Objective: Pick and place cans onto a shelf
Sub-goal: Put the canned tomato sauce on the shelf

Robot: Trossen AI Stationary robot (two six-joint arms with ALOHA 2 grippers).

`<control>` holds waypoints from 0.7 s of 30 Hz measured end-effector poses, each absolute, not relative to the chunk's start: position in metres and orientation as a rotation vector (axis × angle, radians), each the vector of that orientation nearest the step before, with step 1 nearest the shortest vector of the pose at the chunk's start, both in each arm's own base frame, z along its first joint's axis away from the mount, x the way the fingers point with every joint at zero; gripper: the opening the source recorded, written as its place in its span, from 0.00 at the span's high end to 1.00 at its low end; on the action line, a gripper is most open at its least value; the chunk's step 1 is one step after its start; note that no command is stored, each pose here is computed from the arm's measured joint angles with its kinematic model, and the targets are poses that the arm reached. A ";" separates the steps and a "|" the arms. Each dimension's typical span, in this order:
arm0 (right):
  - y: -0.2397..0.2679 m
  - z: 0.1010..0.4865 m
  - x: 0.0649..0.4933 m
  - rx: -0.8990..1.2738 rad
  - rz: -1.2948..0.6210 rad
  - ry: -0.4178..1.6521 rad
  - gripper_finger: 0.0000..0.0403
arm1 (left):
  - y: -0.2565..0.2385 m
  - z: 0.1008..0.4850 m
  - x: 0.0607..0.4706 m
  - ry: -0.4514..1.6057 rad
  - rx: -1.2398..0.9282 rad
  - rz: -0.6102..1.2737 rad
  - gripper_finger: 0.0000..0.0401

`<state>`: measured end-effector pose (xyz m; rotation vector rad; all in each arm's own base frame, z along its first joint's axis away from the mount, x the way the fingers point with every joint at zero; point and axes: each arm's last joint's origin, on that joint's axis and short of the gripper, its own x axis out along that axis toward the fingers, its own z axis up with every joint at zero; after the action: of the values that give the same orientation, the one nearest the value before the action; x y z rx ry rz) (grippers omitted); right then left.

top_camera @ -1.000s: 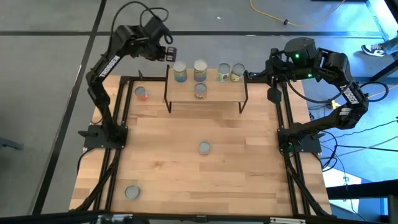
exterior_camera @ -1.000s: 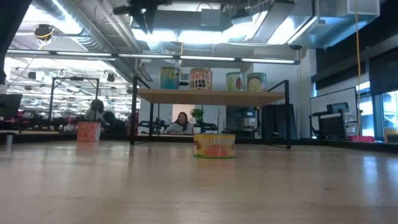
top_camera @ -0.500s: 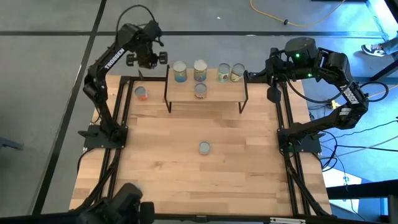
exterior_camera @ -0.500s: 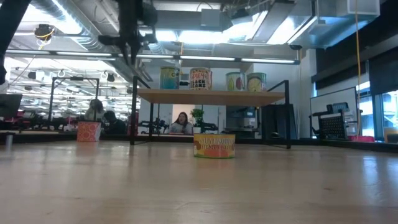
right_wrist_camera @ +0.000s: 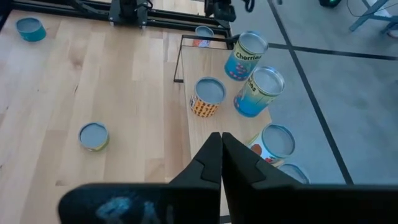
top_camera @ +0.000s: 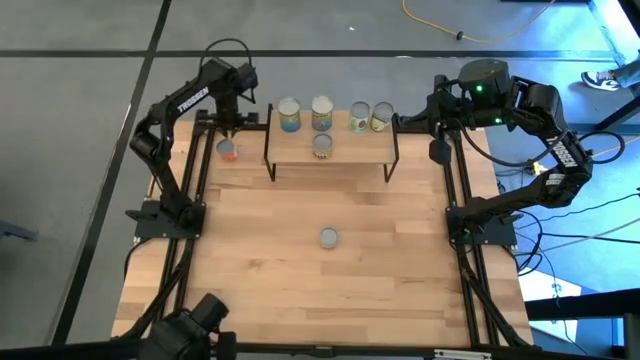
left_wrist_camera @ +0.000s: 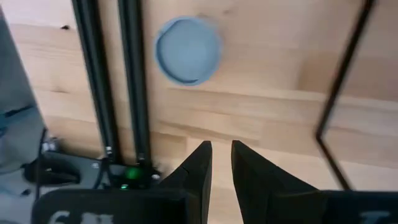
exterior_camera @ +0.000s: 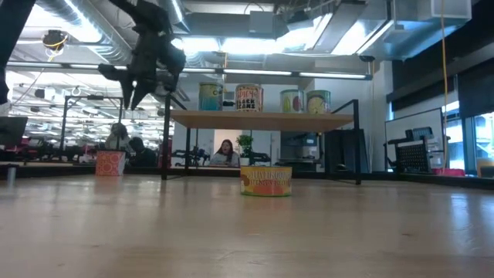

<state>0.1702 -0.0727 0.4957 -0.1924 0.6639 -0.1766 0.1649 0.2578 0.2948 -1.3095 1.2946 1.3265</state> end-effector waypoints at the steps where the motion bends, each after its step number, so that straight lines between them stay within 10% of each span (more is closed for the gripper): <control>1: -0.073 0.496 0.170 -0.193 -0.177 0.662 0.99 | 0.258 0.291 0.163 1.314 -1.306 1.327 0.87; 21: -0.073 0.497 0.171 -0.201 -0.179 0.646 0.99 | 0.257 0.235 0.151 1.350 -1.376 1.338 0.87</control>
<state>0.1712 -0.0731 0.4972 -0.2007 0.6459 -0.1792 0.1513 0.2572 0.2352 -1.3756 1.3495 1.3385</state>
